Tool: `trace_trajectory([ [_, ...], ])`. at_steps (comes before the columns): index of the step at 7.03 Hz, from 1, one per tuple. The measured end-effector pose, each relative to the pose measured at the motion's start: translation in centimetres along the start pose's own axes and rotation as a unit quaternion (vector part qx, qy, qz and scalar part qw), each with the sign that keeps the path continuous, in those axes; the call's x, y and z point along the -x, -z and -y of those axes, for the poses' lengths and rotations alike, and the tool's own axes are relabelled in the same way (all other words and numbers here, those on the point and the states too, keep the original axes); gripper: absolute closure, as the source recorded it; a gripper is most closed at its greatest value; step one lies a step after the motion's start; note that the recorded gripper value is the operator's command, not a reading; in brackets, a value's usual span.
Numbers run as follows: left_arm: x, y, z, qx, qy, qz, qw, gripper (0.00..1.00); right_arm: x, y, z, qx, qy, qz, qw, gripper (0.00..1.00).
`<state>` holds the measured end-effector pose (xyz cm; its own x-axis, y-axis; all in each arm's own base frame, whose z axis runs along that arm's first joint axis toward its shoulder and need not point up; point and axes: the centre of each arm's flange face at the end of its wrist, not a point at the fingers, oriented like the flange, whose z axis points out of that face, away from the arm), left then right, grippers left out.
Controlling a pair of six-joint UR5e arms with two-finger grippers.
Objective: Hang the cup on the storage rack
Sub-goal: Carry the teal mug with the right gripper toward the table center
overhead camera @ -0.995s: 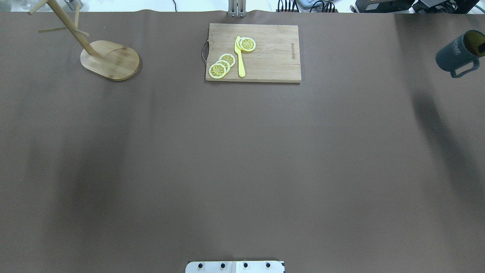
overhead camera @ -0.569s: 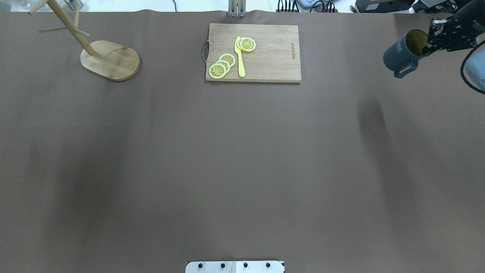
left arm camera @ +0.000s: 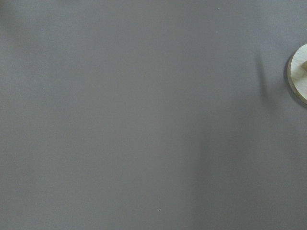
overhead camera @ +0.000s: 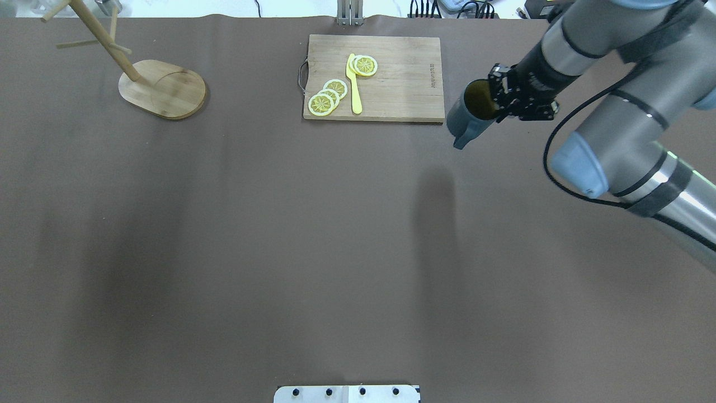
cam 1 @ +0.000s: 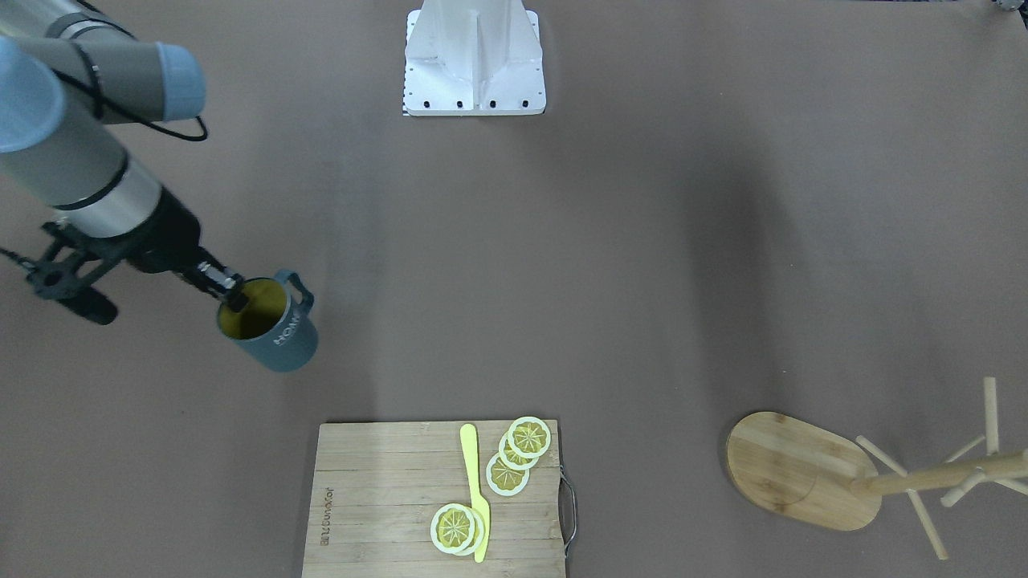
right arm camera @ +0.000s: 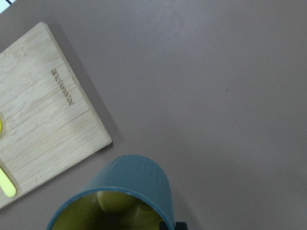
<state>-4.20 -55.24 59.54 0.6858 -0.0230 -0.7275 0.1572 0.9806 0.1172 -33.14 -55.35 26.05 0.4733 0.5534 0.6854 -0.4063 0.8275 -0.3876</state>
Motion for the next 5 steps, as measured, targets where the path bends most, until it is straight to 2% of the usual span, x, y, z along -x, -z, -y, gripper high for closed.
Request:
trace_trajectory([
  [1, 0.0, 0.0, 0.0, 0.001, 0.0, 0.0, 1.0, 0.02, 3.2, -1.2, -4.6, -0.003, -0.012, -0.018, 0.9998, 1.0],
  [2, 0.1, -0.1, -0.1, 0.001, 0.001, 0.0, 1.0, 0.02, 5.2, -2.0, -8.2, 0.001, -0.025, -0.025, 0.9994, 1.0],
  [5, 0.2, -0.1, -0.2, 0.002, 0.001, 0.0, 1.0, 0.02, 8.2, -5.3, -16.3, 0.008, -0.056, -0.031, 0.9979, 1.0],
])
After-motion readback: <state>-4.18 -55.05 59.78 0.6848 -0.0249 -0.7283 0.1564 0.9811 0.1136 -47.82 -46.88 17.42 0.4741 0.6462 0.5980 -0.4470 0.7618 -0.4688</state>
